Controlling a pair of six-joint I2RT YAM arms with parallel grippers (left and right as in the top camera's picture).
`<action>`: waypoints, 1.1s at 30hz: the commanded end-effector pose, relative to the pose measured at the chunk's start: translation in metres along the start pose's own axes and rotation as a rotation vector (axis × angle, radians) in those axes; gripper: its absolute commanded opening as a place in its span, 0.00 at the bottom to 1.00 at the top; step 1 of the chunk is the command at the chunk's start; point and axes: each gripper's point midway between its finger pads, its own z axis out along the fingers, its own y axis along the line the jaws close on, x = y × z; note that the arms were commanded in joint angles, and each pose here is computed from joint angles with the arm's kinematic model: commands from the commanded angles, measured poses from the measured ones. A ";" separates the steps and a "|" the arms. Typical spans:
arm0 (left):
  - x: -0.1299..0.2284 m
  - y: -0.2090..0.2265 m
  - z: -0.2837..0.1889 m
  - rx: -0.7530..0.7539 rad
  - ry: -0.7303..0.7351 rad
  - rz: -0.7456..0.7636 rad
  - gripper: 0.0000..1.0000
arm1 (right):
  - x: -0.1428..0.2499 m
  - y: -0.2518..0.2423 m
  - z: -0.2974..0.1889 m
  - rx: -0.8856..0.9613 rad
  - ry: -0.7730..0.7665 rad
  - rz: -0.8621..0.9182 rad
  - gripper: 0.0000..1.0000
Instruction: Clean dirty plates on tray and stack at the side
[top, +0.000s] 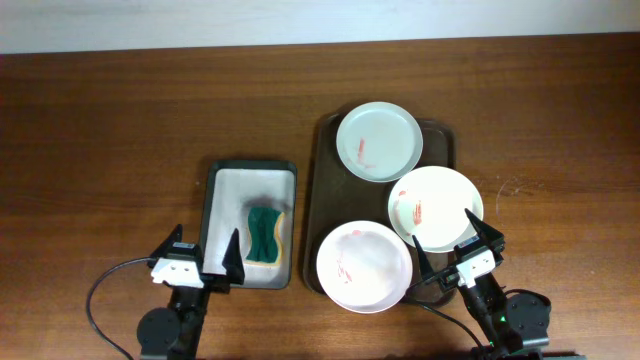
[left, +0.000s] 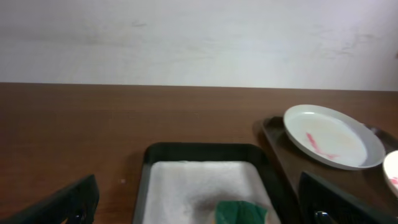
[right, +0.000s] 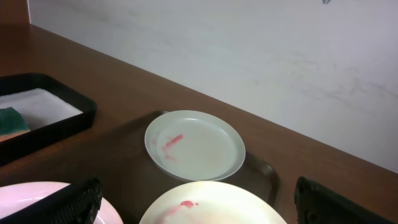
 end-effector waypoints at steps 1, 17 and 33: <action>0.001 0.008 0.000 -0.045 0.000 0.019 1.00 | 0.004 -0.002 0.000 0.013 0.008 0.006 0.99; -0.083 -0.026 -0.016 0.100 -0.016 0.022 0.99 | -0.108 0.011 -0.035 -0.148 -0.080 0.021 0.99; -0.026 -0.052 0.014 0.132 1.264 -0.184 0.86 | -0.099 0.013 0.016 -0.368 0.769 0.599 0.99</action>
